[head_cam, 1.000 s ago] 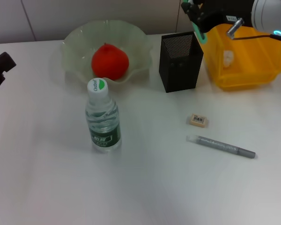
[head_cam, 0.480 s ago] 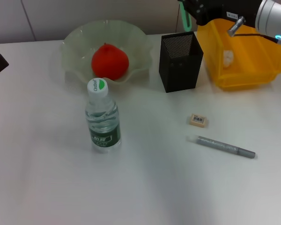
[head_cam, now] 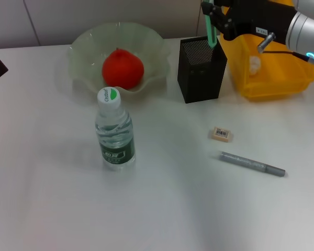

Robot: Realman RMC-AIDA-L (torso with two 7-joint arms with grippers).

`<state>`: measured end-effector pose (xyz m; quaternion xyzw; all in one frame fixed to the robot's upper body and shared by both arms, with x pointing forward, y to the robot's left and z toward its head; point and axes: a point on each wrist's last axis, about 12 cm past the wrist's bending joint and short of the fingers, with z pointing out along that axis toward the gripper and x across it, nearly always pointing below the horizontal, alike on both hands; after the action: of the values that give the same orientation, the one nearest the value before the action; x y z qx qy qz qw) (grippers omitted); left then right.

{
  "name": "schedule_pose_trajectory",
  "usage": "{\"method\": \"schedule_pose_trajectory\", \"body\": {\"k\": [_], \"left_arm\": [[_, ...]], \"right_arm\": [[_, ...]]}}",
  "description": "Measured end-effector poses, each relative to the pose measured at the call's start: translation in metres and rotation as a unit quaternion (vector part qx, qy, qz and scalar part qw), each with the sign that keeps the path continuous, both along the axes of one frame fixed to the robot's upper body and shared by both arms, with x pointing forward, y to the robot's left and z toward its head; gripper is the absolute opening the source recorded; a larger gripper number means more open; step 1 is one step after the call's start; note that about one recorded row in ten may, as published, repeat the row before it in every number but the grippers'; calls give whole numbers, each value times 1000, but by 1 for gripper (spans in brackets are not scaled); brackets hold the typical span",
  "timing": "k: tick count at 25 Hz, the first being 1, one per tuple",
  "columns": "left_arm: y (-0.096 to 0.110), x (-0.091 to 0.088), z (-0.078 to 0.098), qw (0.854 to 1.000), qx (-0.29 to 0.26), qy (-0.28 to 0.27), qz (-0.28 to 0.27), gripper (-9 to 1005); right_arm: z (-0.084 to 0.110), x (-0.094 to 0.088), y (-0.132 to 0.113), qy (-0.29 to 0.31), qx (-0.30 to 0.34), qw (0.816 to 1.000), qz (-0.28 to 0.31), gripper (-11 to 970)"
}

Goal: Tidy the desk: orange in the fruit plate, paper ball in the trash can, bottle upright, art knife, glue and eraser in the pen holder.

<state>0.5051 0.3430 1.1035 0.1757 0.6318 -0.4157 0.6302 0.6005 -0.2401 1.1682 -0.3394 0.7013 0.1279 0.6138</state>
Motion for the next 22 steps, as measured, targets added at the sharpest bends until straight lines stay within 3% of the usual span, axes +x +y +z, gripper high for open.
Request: {"method": "schedule_pose_trajectory", "body": {"k": [12, 22], "left_arm": [[2, 1, 3, 1000, -14, 2, 2, 35], [1, -1, 1, 1000, -18, 3, 6, 35]], "right_arm": [[-14, 14, -16, -15, 54, 998, 17, 204], [-26, 20, -12, 5, 59, 998, 24, 206]]}}
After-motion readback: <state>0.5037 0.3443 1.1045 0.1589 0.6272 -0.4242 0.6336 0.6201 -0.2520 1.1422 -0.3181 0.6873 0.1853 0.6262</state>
